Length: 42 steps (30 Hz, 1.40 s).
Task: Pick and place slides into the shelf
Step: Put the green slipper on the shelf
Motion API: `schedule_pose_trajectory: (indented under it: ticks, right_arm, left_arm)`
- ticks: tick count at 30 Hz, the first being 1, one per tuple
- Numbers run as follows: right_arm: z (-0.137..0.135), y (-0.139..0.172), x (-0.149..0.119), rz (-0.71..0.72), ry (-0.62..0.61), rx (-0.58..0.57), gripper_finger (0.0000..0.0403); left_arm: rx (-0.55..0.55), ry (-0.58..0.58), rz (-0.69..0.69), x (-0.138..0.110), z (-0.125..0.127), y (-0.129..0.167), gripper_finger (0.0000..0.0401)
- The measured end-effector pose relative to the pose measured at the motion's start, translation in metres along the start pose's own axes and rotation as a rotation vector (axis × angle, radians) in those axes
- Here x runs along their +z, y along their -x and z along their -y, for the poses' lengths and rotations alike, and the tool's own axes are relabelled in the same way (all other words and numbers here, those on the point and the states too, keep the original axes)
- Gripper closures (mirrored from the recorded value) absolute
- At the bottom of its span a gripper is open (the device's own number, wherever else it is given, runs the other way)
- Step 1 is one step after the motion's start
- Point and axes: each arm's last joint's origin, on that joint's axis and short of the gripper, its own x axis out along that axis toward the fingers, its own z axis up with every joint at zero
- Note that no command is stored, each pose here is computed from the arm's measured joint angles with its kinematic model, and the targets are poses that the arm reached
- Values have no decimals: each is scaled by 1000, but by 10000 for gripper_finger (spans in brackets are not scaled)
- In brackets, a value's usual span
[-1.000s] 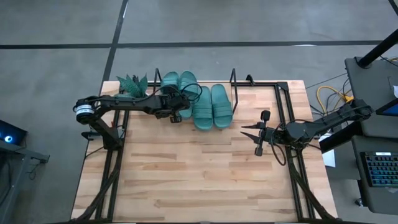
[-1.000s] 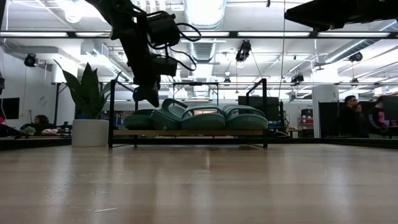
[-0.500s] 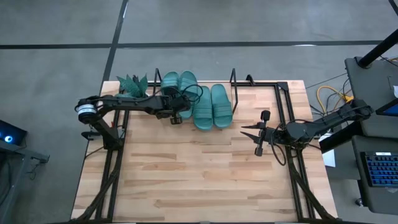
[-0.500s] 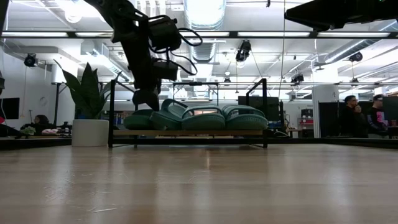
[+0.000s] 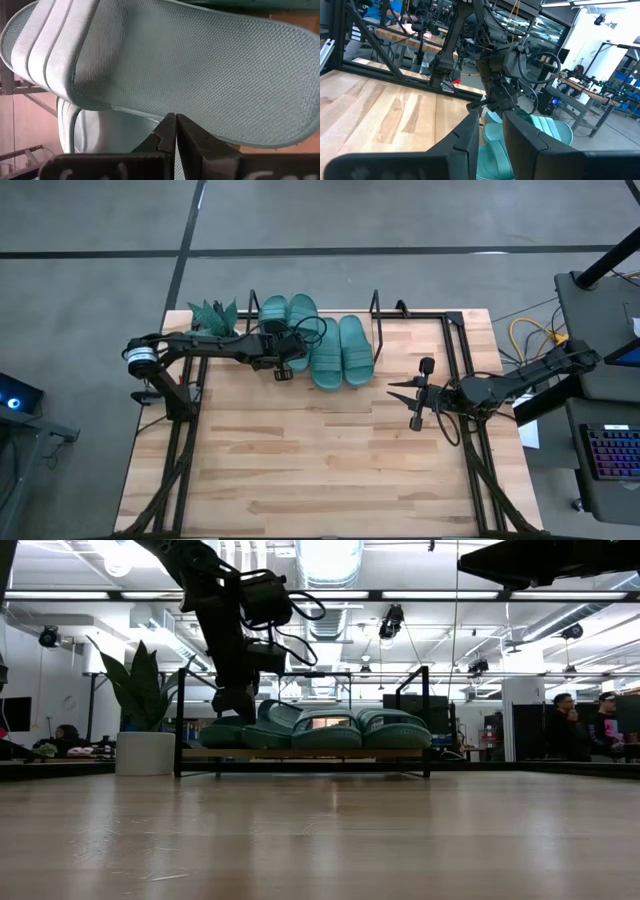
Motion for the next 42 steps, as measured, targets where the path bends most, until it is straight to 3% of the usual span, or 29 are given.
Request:
schedule_pose_trajectory:
  ticks: [27, 42]
  right_arm:
    - [0, 0, 0, 1, 0, 0, 326]
    - [0, 0, 0, 1, 0, 0, 316]
  left_arm:
    - [-38, 15, 22, -6, 5, -8, 401]
    - [-43, 42, 88, -4, -6, 12, 401]
